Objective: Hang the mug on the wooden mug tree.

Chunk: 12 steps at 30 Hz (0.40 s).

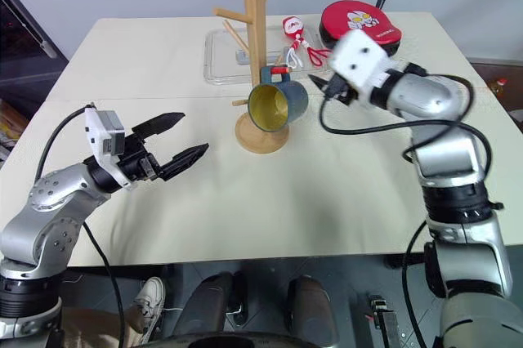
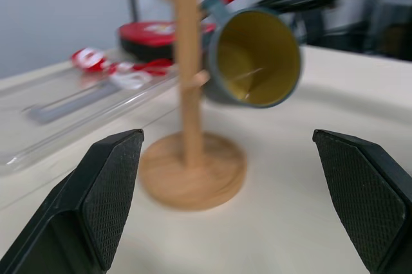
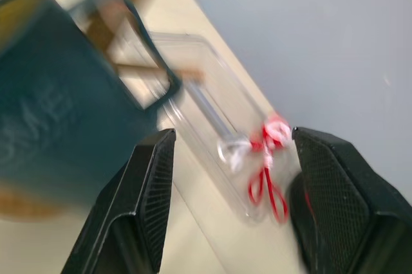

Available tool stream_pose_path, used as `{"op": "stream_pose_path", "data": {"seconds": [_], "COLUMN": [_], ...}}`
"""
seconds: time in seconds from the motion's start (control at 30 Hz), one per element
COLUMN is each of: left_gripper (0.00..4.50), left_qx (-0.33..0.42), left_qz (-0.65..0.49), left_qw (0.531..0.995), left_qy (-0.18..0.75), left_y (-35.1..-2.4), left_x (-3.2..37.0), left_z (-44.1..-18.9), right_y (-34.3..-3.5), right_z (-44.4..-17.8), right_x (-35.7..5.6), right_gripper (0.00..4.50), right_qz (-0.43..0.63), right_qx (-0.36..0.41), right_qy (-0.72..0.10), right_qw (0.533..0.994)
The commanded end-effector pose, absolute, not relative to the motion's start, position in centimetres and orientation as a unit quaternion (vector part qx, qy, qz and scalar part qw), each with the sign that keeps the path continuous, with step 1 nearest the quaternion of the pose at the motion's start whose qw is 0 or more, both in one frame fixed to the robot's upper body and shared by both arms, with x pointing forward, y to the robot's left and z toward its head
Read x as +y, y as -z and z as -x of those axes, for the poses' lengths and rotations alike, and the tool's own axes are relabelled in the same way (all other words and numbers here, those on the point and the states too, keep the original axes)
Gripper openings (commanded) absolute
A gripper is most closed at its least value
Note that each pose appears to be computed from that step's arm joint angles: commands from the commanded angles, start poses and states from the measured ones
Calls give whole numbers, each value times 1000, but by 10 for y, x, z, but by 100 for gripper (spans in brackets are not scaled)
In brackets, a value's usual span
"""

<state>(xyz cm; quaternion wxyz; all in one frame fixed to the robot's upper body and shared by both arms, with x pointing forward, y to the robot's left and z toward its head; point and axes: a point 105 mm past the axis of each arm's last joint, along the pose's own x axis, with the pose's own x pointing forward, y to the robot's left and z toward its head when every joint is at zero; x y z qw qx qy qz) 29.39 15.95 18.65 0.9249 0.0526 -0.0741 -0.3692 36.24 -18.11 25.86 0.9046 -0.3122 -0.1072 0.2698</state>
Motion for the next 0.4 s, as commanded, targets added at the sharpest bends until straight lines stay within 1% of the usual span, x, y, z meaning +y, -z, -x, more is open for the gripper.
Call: {"op": "stream_pose_path", "data": {"seconds": [0.03,0.1,0.17,0.23,0.3,0.4], "left_gripper": [450,450,450,450,450,450], "left_qx": [-60,-49,-39,-26,-17,-13], "left_qz": [-62,-57,-43,-35,-34,-33], "left_qw": [959,971,980,983,984,984], "left_qy": [269,225,193,176,175,177], "left_y": [-165,-149,-137,-125,-116,-111], "left_x": [186,197,205,210,210,209], "left_z": [-310,-315,-316,-315,-312,-308], "right_y": [-241,-215,-187,-166,-154,-147], "right_z": [-358,-356,-353,-349,-345,-342], "right_x": [-207,-214,-218,-215,-211,-207], "right_gripper": [296,296,296,296,296,296], "right_qz": [170,125,106,92,75,64], "right_qx": [-121,-105,-81,-65,-57,-54], "right_qy": [-239,-232,-225,-231,-237,-244], "right_qw": [948,959,965,966,967,966]}}
